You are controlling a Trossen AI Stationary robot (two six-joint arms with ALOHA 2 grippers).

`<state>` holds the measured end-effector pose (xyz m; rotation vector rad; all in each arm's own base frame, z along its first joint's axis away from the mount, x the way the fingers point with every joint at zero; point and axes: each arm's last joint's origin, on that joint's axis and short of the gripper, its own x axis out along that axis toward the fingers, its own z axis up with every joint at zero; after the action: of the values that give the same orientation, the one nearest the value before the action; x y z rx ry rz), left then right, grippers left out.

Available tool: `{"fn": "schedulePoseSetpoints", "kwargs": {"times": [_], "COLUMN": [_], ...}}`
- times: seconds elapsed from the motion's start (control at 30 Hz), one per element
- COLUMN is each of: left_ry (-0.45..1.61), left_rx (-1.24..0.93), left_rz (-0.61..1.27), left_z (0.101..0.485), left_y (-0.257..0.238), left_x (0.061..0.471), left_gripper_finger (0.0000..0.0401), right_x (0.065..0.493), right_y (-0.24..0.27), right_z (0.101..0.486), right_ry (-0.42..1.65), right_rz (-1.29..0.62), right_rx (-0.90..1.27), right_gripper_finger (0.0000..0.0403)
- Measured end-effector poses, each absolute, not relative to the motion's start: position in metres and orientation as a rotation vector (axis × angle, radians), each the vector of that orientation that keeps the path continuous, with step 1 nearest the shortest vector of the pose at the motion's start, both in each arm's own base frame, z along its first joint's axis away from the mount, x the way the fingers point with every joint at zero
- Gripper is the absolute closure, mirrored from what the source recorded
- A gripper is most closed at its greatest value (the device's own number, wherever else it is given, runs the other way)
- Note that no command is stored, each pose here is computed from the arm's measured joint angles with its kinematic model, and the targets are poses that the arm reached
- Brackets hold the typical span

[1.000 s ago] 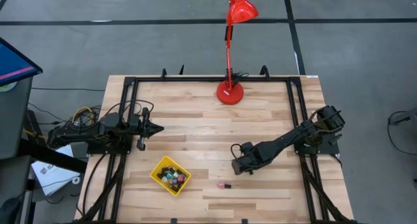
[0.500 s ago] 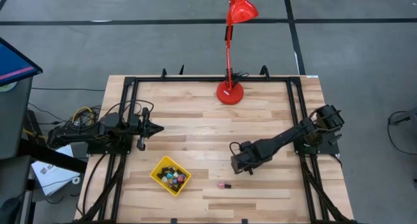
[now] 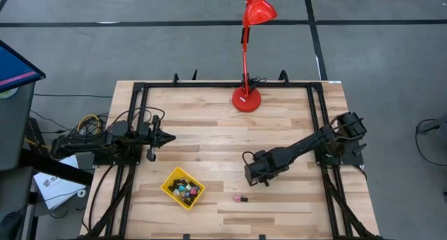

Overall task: Pick & Place Nail Polish
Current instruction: Put the white nail polish bottle into the yellow basket

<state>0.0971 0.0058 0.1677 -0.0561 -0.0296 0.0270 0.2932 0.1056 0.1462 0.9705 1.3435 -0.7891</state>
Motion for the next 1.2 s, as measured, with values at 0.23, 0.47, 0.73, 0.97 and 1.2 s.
{"fn": "schedulePoseSetpoints", "kwargs": {"times": [0.23, 0.47, 0.73, 0.97, 1.2], "left_ry": [-0.03, -0.03, -0.03, -0.03, -0.03], "left_rx": [-0.056, -0.056, -0.056, -0.056, -0.056], "left_rz": [0.027, 0.027, 0.027, 0.027, 0.027], "left_z": [0.168, 0.168, 0.168, 0.168, 0.168], "left_y": [0.006, 0.006, 0.006, 0.006, 0.006], "left_x": [0.097, 0.097, 0.097, 0.097, 0.097], "left_gripper_finger": [0.0388, 0.0388, 0.0388, 0.0388, 0.0388], "right_x": [0.304, 0.325, 0.364, 0.386, 0.397], "right_y": [0.099, 0.093, 0.077, 0.062, 0.055], "right_z": [0.158, 0.182, 0.239, 0.271, 0.281], "right_ry": [1.289, 1.211, 0.965, 0.763, 0.64], "right_rz": [-0.769, -0.679, -0.519, -0.422, -0.358], "right_rx": [0.943, 0.912, 0.83, 0.759, 0.696], "right_gripper_finger": [0.0312, 0.0312, 0.0312, 0.0312, 0.0312]}}
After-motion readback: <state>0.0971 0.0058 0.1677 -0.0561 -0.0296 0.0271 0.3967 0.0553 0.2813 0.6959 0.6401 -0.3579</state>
